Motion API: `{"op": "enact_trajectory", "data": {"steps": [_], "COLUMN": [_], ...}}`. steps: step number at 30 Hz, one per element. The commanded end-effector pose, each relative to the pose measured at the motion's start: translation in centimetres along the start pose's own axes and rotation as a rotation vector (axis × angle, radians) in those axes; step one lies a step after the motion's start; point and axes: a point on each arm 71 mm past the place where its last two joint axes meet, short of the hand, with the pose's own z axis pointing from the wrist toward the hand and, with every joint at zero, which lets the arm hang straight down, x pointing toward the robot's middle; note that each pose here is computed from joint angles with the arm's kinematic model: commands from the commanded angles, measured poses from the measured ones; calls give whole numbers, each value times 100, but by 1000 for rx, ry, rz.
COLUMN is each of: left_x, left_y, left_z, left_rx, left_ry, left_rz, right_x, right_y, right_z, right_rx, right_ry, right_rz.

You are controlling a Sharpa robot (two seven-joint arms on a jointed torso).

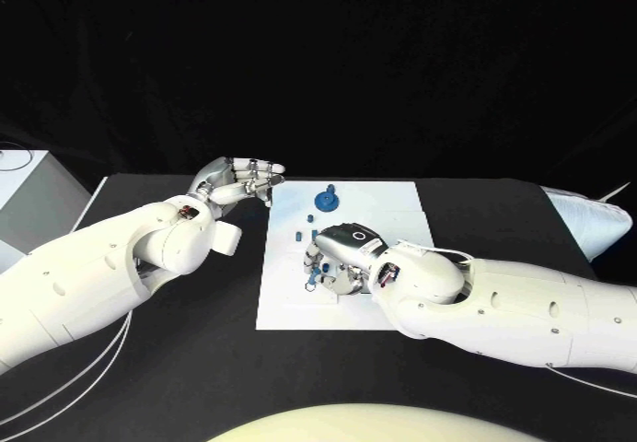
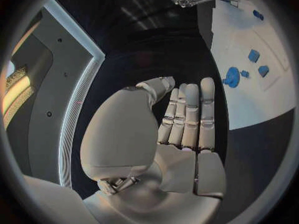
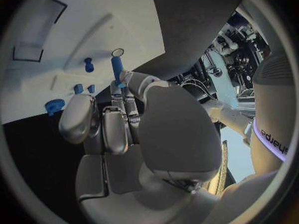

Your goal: Assemble the parts on the task board

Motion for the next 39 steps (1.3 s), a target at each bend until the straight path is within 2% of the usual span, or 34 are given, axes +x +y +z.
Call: {"op": "enact_trajectory", "data": {"steps": [1,28,39], "left_x": [27,7,-3], "left_y": [-10,-9,-9], "left_z": [2,-11,-16], "left_rx": [4,-1,-3], "left_ry": [19,19,18], "left_rz": [-11,-9,-8], "right_x": [56,167,229], "right_y": [31,31,17], "right_z": [0,41,62], "right_rx": [-17,1,-2], "right_ry": [21,9,47], "right_rz": [-18,-43,-56]}}
